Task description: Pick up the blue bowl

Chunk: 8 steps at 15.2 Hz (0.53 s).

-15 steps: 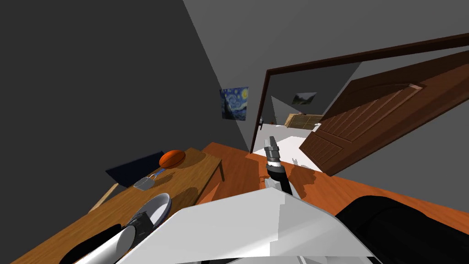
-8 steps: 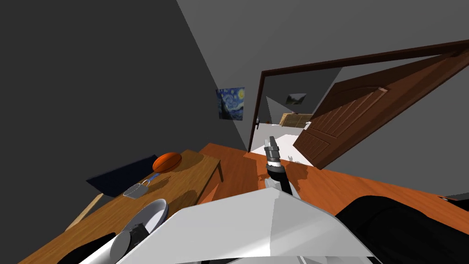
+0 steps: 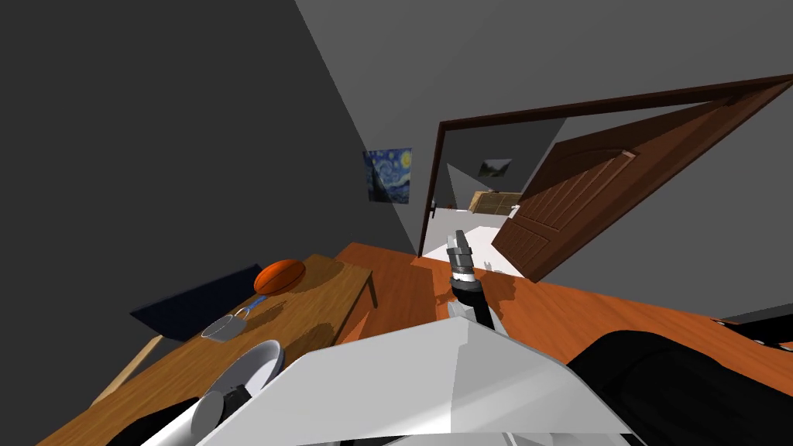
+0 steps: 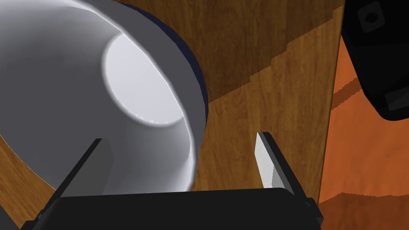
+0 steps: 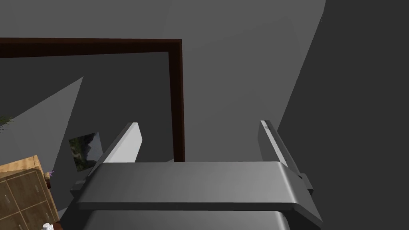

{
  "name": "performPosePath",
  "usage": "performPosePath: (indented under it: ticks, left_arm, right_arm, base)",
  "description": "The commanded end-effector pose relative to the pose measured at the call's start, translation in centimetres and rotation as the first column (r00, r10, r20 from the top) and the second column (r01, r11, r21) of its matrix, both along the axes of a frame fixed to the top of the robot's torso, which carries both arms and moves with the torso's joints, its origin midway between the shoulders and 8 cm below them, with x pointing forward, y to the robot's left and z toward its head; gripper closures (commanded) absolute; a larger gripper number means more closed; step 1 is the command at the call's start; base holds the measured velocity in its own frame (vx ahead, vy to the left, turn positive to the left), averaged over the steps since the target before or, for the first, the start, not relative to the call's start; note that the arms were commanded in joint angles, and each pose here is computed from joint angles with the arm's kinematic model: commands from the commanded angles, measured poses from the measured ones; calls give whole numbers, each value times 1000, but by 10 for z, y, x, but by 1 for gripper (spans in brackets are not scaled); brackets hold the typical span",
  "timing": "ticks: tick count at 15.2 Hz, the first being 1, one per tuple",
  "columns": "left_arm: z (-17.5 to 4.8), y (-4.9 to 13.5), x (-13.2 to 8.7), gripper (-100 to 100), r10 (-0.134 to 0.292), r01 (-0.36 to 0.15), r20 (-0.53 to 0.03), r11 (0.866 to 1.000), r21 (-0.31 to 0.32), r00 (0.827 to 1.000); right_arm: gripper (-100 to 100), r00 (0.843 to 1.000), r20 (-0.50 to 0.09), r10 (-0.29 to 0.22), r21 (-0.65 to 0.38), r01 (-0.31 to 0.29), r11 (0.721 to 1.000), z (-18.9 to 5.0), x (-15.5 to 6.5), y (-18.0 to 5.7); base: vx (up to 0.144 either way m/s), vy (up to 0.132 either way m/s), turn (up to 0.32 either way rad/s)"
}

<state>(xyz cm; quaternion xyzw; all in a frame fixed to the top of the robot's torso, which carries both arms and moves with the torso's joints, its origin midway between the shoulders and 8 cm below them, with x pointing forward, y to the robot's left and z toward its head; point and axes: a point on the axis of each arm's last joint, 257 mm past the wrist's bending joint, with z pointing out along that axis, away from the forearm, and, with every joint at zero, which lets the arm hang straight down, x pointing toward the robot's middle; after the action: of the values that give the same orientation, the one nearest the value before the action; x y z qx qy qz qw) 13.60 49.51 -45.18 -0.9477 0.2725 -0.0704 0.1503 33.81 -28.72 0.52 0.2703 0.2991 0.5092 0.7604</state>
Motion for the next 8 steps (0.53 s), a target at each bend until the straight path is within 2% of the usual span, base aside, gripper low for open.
performPosePath:
  ticks: [1,3,4,8]
  left_arm:
    - [-7,0,3,-100,-3,3,3,1000,3,1000]
    - [-6,-1,2,-100,-3,3,1,1000,2,1000]
    - [-7,-1,3,100,-4,4,3,1000,3,1000]
    - [-7,-1,2,100,-3,3,3,1000,3,1000]
  right_arm:
    - [0,1000,0,0,0,0,1000,0,0,0]
    - [0,1000,0,0,0,0,1000,0,0,0]
    - [0,1000,0,0,0,0,1000,0,0,0]
    - [0,1000,0,0,0,0,1000,0,0,0]
  base:
    - [8,11,19]
    - [6,9,11]
    - [0,0,0]
    - [0,0,0]
